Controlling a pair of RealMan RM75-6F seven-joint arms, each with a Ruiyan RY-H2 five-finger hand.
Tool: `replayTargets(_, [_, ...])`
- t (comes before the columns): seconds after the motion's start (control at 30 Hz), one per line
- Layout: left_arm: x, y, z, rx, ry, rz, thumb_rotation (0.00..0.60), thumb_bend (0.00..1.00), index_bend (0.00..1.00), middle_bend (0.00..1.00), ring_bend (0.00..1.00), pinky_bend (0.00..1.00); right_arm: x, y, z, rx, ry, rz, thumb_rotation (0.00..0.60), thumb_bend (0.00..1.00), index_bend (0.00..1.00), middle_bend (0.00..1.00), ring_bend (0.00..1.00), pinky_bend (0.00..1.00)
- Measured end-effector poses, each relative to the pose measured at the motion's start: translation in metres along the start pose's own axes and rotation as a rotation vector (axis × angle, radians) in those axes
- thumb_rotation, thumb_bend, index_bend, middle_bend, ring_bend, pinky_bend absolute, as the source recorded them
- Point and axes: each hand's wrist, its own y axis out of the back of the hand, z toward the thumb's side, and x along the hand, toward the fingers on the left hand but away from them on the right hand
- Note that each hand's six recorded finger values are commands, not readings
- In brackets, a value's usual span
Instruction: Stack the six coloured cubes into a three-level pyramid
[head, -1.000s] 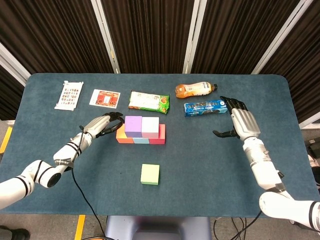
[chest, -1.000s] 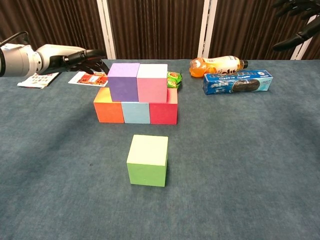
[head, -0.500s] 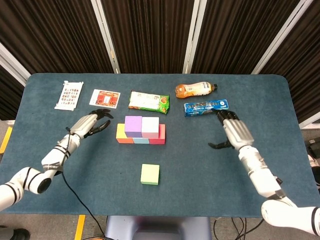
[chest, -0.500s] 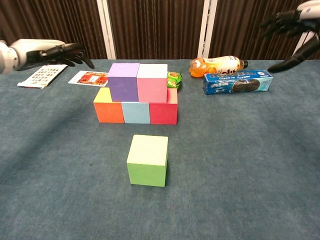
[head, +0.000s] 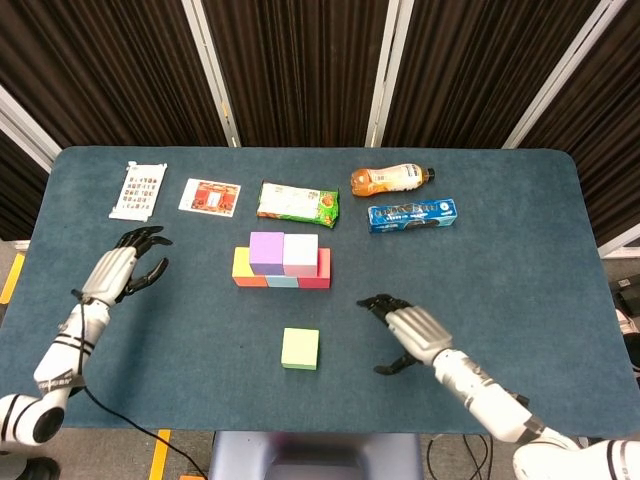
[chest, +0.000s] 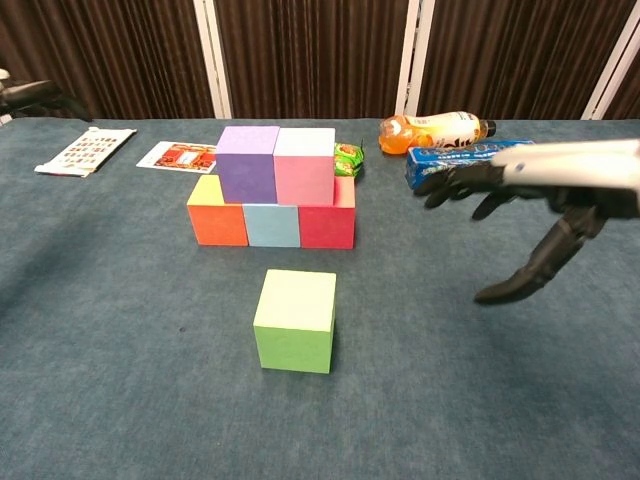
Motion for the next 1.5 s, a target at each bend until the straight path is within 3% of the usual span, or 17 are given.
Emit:
replayTargets(0.23, [-0.035, -0.004, -0.003, 0.025, -0.018, 0.02, 0.053, 0.33, 0.23, 0.09, 0.0, 0.04, -0.025, -0.029, 0.027, -0.017, 0.033, -0.007, 0.6, 0.25, 0.23, 0.2, 0.07, 0.26])
replayTargets(0.57, [-0.046, -0.004, -0.003, 0.012, -0.039, 0.025, 0.053, 0.33, 0.22, 0.08, 0.0, 0.04, -0.072, -0.062, 0.06, 0.005, 0.006, -0.027, 0.6, 0.24, 0.27, 0.2, 0.07, 0.27])
replayTargets(0.8, [-0.049, -0.003, -0.006, -0.003, -0.04, 0.026, 0.051, 0.32, 0.22, 0.07, 0.0, 0.04, -0.097, -0.073, 0.071, 0.024, -0.01, -0.063, 0.6, 0.25, 0.45, 0.24, 0.12, 0.31])
replayTargets(0.93, [-0.051, -0.001, -0.007, -0.009, -0.043, 0.034, 0.053, 0.32, 0.21, 0.07, 0.0, 0.04, -0.103, -0.074, 0.076, 0.041, -0.009, -0.099, 0.6, 0.32, 0.54, 0.27, 0.14, 0.32])
replayTargets(1.13, [-0.054, 0.0, -0.005, 0.0, -0.053, 0.035, 0.053, 0.32, 0.21, 0.07, 0.0, 0.04, -0.092, -0.055, 0.088, 0.054, 0.048, -0.151, 0.6, 0.33, 0.54, 0.27, 0.14, 0.33])
replayTargets(1.23, [-0.055, -0.001, -0.002, 0.011, -0.057, 0.03, 0.056, 0.32, 0.21, 0.07, 0.0, 0.04, -0.077, -0.032, 0.092, 0.053, 0.081, -0.171, 0.6, 0.33, 0.53, 0.27, 0.14, 0.33])
replayTargets(1.5, [-0.054, -0.005, 0.002, 0.018, -0.047, 0.018, 0.051, 0.32, 0.2, 0.07, 0.0, 0.04, -0.055, 0.076, 0.086, 0.12, 0.104, -0.273, 0.6, 0.33, 0.53, 0.27, 0.15, 0.32])
